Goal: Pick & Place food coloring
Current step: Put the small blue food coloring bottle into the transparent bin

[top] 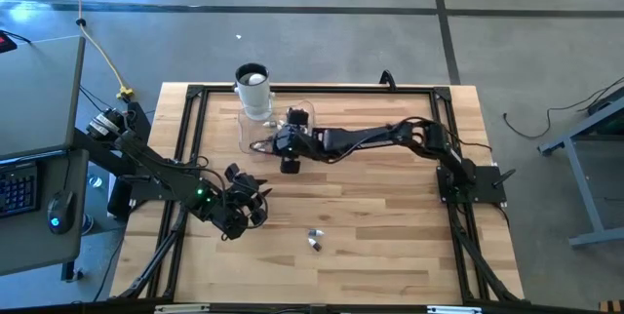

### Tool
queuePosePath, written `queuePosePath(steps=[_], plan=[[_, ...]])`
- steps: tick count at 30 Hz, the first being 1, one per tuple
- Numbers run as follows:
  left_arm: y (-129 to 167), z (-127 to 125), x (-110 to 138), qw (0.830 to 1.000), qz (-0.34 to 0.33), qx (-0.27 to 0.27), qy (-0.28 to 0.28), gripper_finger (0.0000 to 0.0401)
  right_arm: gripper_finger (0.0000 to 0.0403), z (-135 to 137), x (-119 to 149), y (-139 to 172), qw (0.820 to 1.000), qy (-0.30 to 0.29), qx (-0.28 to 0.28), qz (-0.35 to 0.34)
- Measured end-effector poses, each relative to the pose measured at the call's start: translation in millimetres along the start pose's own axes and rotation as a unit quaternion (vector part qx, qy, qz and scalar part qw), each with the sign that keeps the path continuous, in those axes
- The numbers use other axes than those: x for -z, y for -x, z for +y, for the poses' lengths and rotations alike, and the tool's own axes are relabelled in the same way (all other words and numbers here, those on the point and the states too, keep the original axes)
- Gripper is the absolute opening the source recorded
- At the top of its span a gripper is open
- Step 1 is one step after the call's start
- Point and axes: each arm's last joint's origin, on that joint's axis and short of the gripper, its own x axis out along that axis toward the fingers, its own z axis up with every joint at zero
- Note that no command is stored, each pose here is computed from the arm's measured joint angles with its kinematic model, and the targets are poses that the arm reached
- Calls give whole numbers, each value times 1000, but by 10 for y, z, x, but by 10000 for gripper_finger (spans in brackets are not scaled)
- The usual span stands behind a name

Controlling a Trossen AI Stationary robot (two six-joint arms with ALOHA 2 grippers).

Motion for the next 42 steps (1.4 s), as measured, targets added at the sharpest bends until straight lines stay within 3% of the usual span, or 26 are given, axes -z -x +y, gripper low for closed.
queuePosePath(steps=[9, 12, 17, 22, 27, 35, 42], plan=[[1, -14, 16, 999, 29, 23, 7, 129, 126, 332, -422, 1148, 993, 44, -95, 49], [1, -15, 17, 999, 31, 23, 14, 129, 126, 541, -428, 1506, 988, 30, -134, 64], [1, -17, 19, 999, 35, 27, 16, 129, 127, 1033, -253, 1828, 975, 16, -190, 118], [1, -18, 19, 999, 36, 27, 16, 129, 127, 1573, 149, 1880, 960, 33, -242, 141], [2, -18, 18, 999, 34, 27, 16, 129, 127, 1856, 449, 1752, 951, -18, -286, 113], [1, -24, 10, 999, 28, 26, 21, 129, 127, 1877, 794, 1408, 949, -75, -303, 54], [1, -32, 3, 999, 26, 30, 25, 129, 127, 1853, 852, 1368, 956, -64, -280, 54]])
